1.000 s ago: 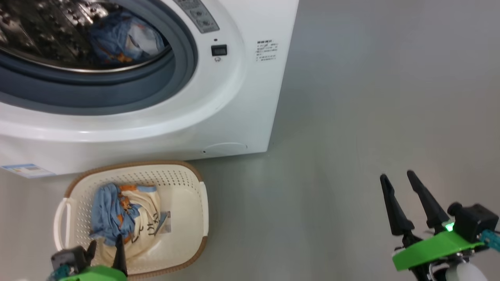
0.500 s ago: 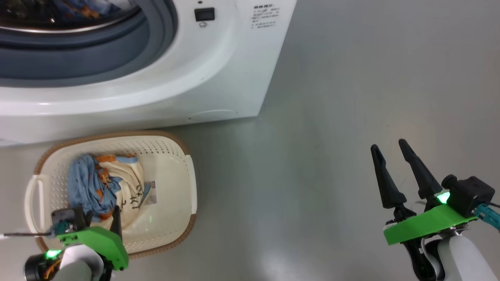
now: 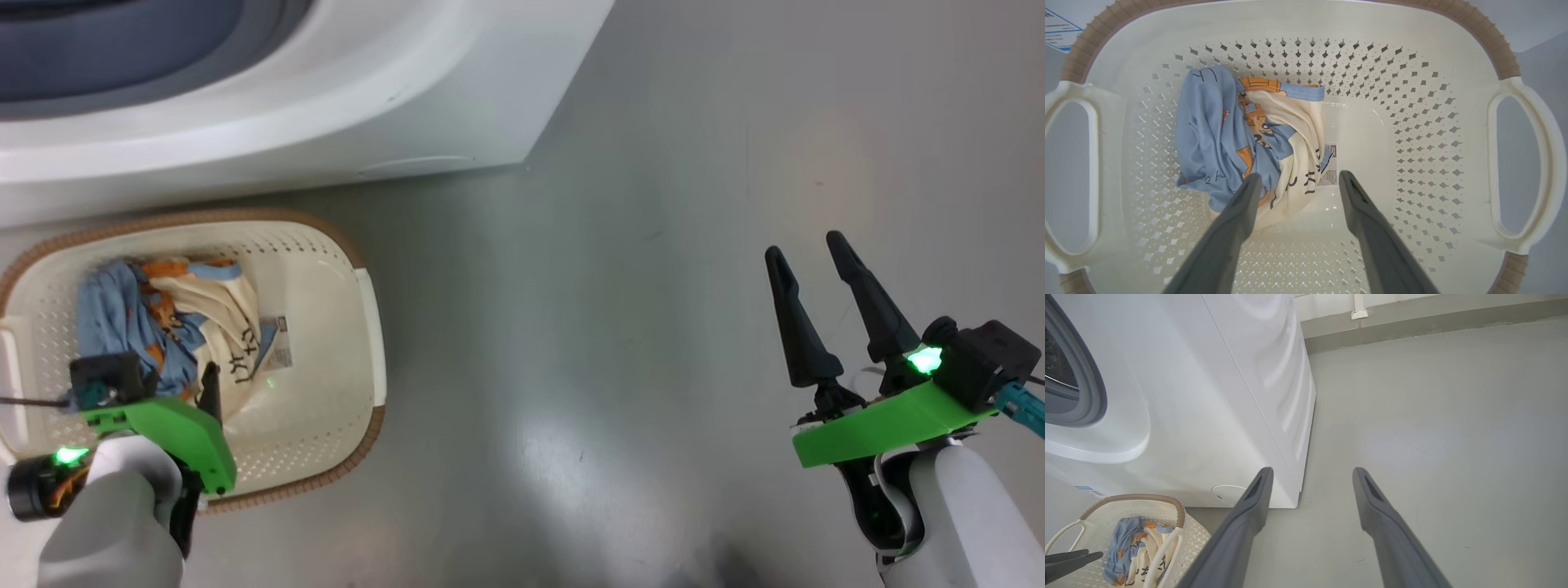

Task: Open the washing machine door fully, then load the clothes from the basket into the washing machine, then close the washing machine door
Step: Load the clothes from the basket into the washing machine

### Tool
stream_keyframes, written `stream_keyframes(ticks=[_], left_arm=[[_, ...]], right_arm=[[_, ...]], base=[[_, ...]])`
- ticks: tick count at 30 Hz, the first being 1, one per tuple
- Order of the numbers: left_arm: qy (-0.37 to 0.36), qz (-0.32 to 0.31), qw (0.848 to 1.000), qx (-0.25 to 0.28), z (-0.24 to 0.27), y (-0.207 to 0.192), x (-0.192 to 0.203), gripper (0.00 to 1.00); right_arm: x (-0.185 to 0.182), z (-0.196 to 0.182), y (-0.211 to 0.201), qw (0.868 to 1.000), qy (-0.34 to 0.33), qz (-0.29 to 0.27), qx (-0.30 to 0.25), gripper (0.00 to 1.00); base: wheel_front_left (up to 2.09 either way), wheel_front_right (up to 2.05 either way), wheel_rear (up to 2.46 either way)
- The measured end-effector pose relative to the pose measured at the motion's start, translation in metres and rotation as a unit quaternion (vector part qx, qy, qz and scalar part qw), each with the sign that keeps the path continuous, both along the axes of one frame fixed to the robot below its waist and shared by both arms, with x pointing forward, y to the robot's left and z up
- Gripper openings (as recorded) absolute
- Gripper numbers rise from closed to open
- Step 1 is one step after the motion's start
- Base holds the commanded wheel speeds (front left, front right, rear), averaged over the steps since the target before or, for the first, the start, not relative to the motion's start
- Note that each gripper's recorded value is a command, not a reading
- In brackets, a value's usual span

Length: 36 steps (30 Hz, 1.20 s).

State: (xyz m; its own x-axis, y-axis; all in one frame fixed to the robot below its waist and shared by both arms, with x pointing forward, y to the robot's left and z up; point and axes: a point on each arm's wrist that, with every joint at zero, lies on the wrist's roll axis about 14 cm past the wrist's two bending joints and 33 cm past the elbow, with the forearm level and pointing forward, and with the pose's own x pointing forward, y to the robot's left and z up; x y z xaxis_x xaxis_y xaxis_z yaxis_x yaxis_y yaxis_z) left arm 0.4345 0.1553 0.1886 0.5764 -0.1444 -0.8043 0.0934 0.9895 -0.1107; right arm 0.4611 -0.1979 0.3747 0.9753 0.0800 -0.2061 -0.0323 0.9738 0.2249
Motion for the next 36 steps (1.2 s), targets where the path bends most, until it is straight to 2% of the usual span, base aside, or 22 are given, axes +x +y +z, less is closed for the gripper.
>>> stream_keyframes(ticks=[14, 36], left_arm=[[0.056, -0.003, 0.998, 0.011, -0.04, 0.005, 0.003, 1.0], [0.083, 0.022, 0.996, 0.039, -0.079, 0.018, 0.015, 1.0]], right_arm=[[0.012, -0.03, 0.004, 1.0, 0.022, 0.014, -0.009, 1.0], [0.011, -0.062, 0.006, 0.998, 0.049, 0.022, -0.012, 1.0]], base=[[0.0, 0.0, 0.0], [0.0, 0.0, 0.0]])
